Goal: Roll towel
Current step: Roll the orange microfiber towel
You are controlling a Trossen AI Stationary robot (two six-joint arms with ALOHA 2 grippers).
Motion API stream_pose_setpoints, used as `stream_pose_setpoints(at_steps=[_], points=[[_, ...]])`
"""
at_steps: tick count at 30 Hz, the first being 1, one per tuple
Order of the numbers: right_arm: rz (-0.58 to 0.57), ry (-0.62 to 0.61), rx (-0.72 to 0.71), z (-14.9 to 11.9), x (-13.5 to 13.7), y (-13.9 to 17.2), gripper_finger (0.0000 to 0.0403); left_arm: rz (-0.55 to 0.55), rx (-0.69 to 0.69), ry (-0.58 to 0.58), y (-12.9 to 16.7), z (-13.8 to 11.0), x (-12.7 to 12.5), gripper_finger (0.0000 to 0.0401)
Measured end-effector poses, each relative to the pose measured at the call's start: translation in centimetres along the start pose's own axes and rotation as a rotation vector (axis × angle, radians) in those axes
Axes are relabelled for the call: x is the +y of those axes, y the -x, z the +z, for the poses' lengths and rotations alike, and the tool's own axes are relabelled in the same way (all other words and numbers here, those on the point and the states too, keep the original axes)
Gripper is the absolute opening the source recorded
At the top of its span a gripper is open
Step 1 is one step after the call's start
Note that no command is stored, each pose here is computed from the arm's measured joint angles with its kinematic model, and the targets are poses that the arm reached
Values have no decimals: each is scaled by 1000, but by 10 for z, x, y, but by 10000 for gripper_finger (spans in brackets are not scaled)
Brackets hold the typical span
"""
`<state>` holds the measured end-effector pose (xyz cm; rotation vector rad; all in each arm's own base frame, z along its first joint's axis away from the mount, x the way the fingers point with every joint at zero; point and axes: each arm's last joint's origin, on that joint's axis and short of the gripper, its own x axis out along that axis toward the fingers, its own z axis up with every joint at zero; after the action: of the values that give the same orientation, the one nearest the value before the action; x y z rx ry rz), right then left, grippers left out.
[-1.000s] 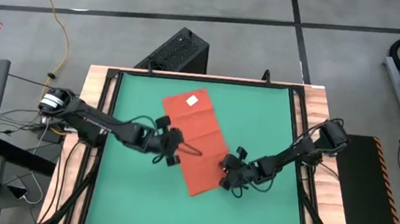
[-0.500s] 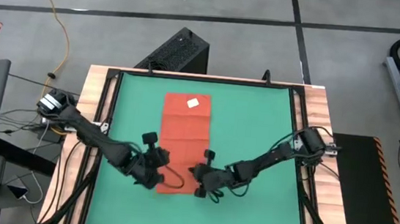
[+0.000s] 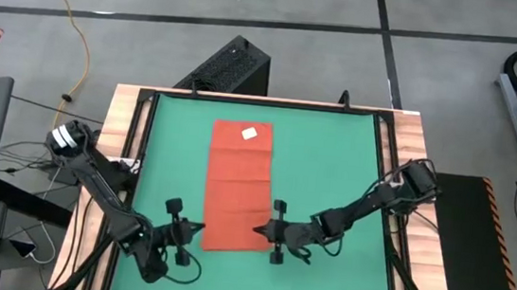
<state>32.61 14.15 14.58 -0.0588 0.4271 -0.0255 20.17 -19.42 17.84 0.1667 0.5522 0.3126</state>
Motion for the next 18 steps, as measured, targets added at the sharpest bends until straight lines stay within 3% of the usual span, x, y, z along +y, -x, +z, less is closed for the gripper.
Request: stream_pose_setpoints(at_steps=[2,12,18], points=[[1,-29,-18,0,2,-3,14,-54,16,8,-8,-9,-7,0],[24,-56,-14,-8,21,0,14,-99,127,-7,-27,-44,-23,0],[8,-54,24,-12,18,0,14,-80,185,-4,-37,-62,-29,0]])
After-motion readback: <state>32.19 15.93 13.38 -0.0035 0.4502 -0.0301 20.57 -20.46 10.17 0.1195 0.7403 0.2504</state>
